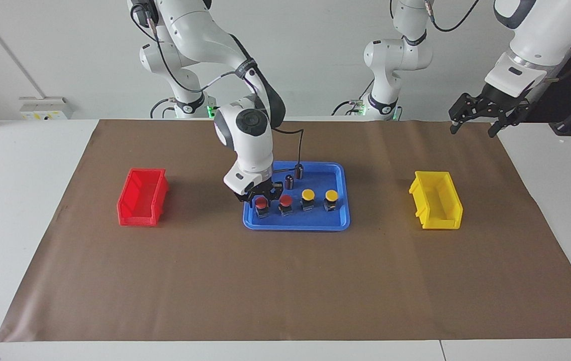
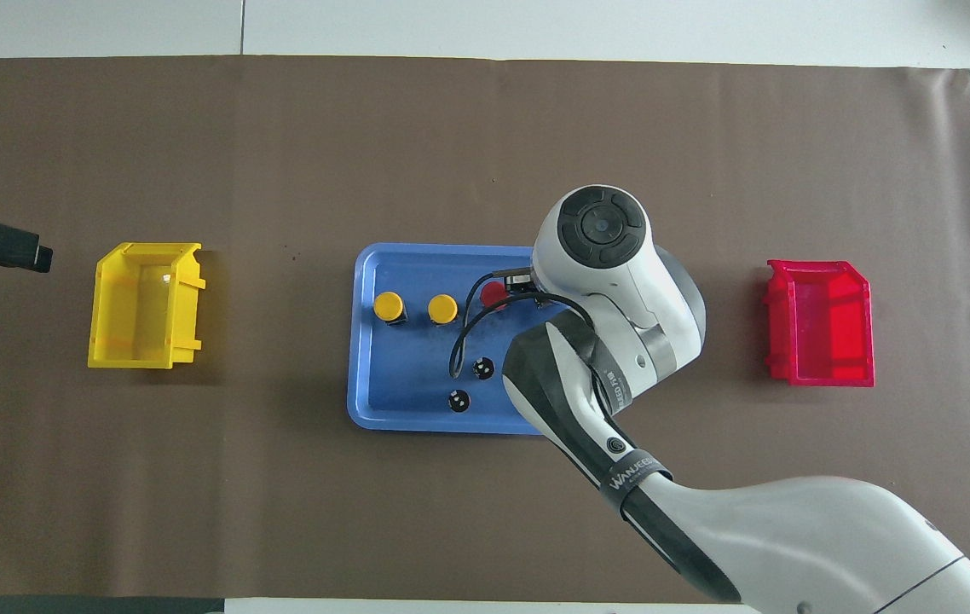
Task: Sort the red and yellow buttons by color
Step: 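Carry the red button to the red bin while the left gripper reaches a yellow button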
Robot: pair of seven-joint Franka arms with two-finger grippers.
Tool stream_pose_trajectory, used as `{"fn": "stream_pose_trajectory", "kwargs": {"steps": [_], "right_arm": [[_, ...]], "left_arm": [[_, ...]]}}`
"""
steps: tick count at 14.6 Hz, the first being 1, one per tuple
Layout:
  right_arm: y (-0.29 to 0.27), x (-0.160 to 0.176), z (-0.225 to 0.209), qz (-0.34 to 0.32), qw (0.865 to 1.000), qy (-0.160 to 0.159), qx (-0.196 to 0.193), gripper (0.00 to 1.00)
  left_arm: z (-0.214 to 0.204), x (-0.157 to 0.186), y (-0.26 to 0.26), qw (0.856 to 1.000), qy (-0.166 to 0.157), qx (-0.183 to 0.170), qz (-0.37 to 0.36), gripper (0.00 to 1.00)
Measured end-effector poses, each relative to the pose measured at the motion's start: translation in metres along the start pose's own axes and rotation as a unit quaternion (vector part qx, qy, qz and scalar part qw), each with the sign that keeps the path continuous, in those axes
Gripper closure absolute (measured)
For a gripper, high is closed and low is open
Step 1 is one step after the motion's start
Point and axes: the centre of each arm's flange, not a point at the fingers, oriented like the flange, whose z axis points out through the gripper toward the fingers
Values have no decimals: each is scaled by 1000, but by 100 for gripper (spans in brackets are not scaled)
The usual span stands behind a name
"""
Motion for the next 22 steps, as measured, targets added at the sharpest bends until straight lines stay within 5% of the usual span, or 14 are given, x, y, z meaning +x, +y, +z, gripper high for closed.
{"fn": "stream_pose_trajectory", "kwargs": {"steps": [4, 8, 12, 20, 22], "right_arm": [[32, 28, -95, -20, 1000, -9, -14, 59], [215, 13, -166, -73, 996, -34, -23, 59], [336, -30, -130, -97, 994, -33, -19, 59], [350, -76, -51, -113, 993, -5, -24, 59], [355, -82, -38, -111, 993, 1, -25, 59]], "left_arm": [[0, 0, 0, 1000, -1, 0, 0, 0], [4, 1, 16, 1000, -2, 0, 0, 0], [68, 7, 126, 999, 18, -4, -40, 0], [224, 5, 268, 994, 8, -4, -108, 11], [244, 9, 270, 994, 8, -4, -110, 22]]}}
